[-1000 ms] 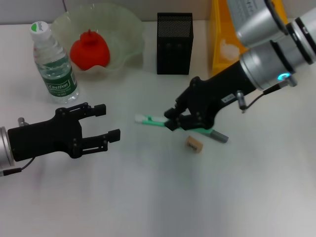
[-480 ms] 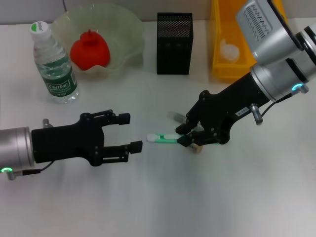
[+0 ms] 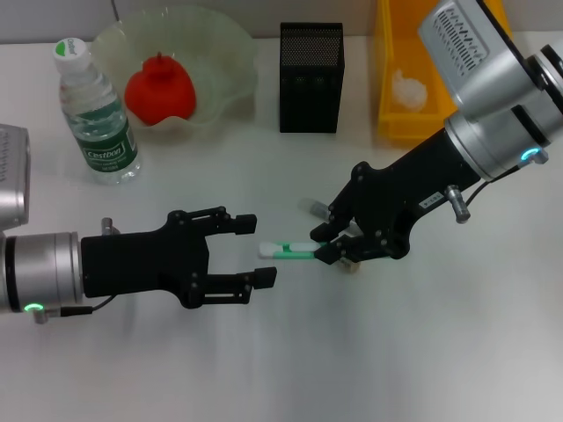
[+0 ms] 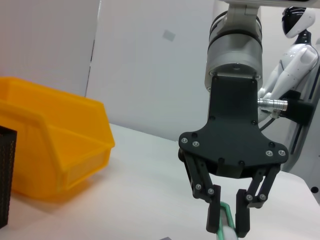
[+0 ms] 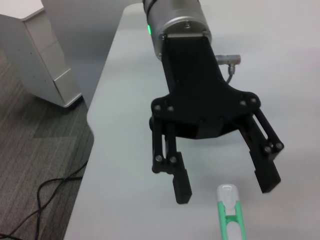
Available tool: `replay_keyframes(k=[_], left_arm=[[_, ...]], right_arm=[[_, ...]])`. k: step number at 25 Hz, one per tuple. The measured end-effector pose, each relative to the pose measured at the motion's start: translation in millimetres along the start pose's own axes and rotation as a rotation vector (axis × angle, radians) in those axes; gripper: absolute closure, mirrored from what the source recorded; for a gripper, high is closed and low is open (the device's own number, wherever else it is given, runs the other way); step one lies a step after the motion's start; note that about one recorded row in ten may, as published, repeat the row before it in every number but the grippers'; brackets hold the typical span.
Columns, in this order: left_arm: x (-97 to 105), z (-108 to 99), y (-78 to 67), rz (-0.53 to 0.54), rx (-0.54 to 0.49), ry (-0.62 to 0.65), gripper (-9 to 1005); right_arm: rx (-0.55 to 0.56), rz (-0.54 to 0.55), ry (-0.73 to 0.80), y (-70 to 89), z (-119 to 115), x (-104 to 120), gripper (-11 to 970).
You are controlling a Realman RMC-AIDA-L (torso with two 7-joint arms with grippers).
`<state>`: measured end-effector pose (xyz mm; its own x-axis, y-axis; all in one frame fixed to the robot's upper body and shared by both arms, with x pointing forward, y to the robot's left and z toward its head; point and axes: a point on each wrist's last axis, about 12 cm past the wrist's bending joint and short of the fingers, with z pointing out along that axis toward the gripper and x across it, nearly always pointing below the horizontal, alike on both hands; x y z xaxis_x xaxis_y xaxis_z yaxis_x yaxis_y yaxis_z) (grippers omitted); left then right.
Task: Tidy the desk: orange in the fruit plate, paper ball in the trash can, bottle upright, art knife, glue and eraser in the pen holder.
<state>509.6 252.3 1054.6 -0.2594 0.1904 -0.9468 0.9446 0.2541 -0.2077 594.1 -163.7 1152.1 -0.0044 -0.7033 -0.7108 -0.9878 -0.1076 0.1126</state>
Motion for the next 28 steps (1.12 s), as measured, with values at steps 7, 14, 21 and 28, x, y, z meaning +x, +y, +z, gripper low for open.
replay_keyframes(k=[7,14,21,28], left_arm=[[-2,4,-0.4,0.017,0.015,-0.007,223],[-5,7,0.0,0.021,0.025,-0.011,318],[-7,9,-0.1,0.032,0.038,-0.016,422],[-6,11,-0.8,0.049,0.044,-0.011,480]], right_arm=[[-0.004,-0.021,-0.002,1.1,-3,-4,790],[-0.003,-0.031,-0.003,1.0,-3,-4,790],[-0.004,-0.039,-0.004,0.5,-3,-6,790],[-0.005,-0.038,-0.004,0.3,-3,-6,790]])
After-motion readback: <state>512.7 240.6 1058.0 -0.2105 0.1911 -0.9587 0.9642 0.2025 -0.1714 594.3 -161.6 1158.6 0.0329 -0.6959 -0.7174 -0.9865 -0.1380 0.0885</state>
